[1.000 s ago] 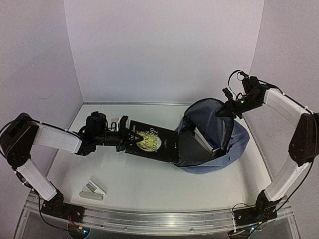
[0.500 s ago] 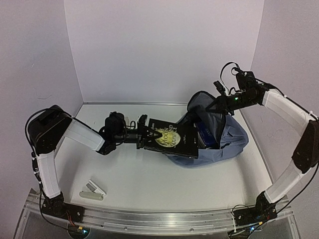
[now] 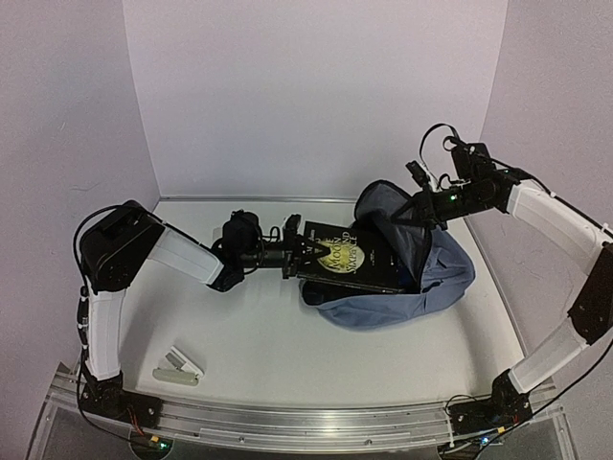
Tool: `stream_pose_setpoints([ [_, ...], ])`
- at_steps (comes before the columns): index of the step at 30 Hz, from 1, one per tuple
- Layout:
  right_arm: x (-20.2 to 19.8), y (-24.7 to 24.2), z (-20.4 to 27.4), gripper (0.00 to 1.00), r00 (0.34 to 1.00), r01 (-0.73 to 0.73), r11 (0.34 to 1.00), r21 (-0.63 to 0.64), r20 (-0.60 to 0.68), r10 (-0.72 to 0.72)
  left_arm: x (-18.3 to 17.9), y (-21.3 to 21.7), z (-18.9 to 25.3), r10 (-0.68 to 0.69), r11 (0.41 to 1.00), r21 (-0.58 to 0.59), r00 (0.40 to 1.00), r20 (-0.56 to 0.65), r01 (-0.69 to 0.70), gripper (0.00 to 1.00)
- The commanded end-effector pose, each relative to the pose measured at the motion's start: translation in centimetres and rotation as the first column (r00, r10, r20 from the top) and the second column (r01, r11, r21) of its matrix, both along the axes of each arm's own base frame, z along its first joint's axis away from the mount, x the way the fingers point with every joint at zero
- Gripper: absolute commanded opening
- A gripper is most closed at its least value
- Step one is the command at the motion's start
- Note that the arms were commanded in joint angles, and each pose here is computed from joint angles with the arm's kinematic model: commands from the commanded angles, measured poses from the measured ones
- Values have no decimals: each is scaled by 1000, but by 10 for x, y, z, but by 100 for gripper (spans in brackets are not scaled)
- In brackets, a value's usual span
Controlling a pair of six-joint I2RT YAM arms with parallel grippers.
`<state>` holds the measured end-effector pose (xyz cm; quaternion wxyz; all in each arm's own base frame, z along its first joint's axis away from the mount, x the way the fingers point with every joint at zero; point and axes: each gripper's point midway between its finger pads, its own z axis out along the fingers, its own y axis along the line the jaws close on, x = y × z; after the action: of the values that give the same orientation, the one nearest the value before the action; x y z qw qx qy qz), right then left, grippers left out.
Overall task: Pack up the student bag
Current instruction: Place the stationery in the student bag.
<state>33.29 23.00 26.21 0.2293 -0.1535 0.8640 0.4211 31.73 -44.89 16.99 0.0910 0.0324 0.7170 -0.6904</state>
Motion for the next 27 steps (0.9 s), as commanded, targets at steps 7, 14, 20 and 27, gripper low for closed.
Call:
stream_pose_setpoints([
  [7,-21,60,58,0,975,-180,978,106,152,163,42,-13,37,172,983,-86,982,84,-165,0],
  [14,-21,123,67,0,945,-297,949,109,180,275,37,-5,37,226,972,-84,971,85,-219,0],
  [20,-24,154,59,0,932,-338,935,106,172,318,24,-25,31,230,973,-21,967,106,-229,0],
  [27,-31,140,45,0,932,-324,944,53,187,310,8,-23,5,190,974,113,978,81,-199,27],
])
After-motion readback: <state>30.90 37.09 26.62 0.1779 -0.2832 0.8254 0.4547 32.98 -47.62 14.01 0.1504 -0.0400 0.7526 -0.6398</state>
